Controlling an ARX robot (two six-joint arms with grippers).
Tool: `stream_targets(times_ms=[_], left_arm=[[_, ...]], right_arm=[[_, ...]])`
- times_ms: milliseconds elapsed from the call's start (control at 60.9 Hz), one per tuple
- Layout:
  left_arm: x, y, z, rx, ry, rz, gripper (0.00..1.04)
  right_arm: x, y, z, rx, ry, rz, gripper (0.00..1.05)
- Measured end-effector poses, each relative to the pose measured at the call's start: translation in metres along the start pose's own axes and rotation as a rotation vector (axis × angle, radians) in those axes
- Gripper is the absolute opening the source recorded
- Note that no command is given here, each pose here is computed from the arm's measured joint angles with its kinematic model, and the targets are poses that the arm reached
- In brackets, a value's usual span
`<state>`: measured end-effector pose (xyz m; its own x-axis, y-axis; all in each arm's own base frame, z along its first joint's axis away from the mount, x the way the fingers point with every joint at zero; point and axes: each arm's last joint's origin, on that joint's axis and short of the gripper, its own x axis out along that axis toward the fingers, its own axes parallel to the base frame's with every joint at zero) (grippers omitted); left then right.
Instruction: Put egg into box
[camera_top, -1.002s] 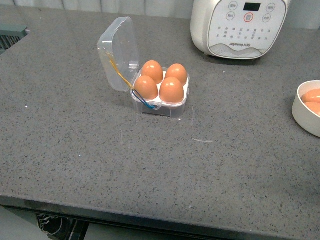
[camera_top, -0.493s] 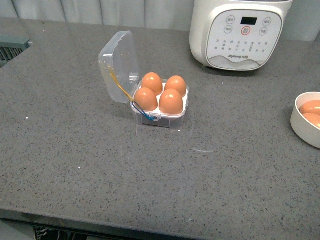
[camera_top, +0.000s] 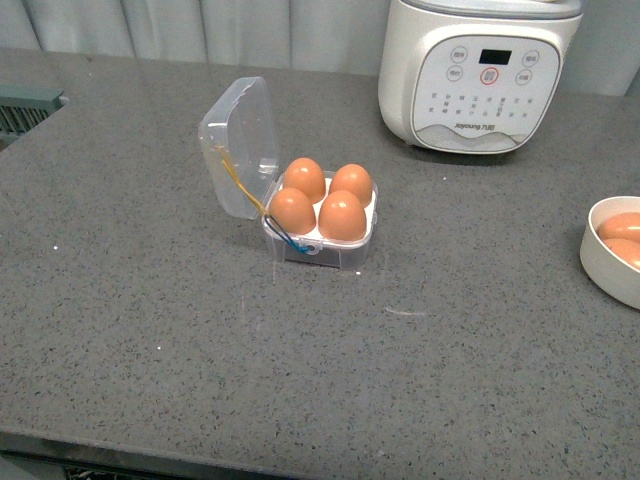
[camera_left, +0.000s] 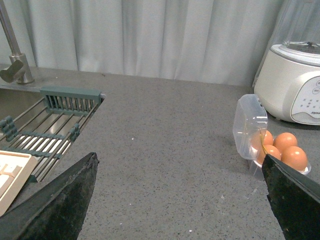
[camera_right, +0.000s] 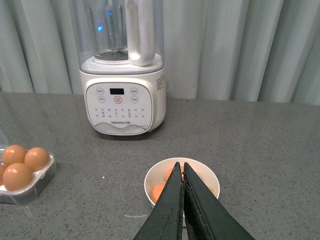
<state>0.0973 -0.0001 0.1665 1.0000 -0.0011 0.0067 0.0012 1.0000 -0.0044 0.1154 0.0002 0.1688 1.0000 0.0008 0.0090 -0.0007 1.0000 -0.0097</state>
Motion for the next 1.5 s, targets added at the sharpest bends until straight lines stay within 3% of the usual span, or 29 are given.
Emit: stream_targets(times_ms=[723, 772, 953, 1134, 1282, 1495], left_arm=[[0.0, 0.0, 0.0, 0.0, 0.0, 0.0, 0.98], [0.0, 0.0, 0.0, 0.0, 0.001, 0.0, 0.98], [0.029, -0.007, -0.006, -0.144, 0.217, -0.018, 0.98], [0.081, -0.023, -0.009, -0.184, 0.254, -0.03, 0.98], [0.123, -0.038, -0.025, -0.229, 0.332, -0.04, 0.98], [0.169, -0.061, -0.046, -0.295, 0.398, -0.063, 0.98]], right_arm=[[-0.018, 0.0, -0.003, -0.001, 0.006, 0.002, 0.01], [-0.018, 0.0, -0.003, 0.0, 0.006, 0.002, 0.09], [-0.018, 0.0, -0.003, 0.0, 0.006, 0.002, 0.43], [-0.018, 0.0, -0.003, 0.0, 0.006, 0.002, 0.73], [-0.018, 0.0, -0.003, 0.0, 0.006, 0.002, 0.97], [-0.018, 0.0, -0.003, 0.001, 0.006, 0.002, 0.95]])
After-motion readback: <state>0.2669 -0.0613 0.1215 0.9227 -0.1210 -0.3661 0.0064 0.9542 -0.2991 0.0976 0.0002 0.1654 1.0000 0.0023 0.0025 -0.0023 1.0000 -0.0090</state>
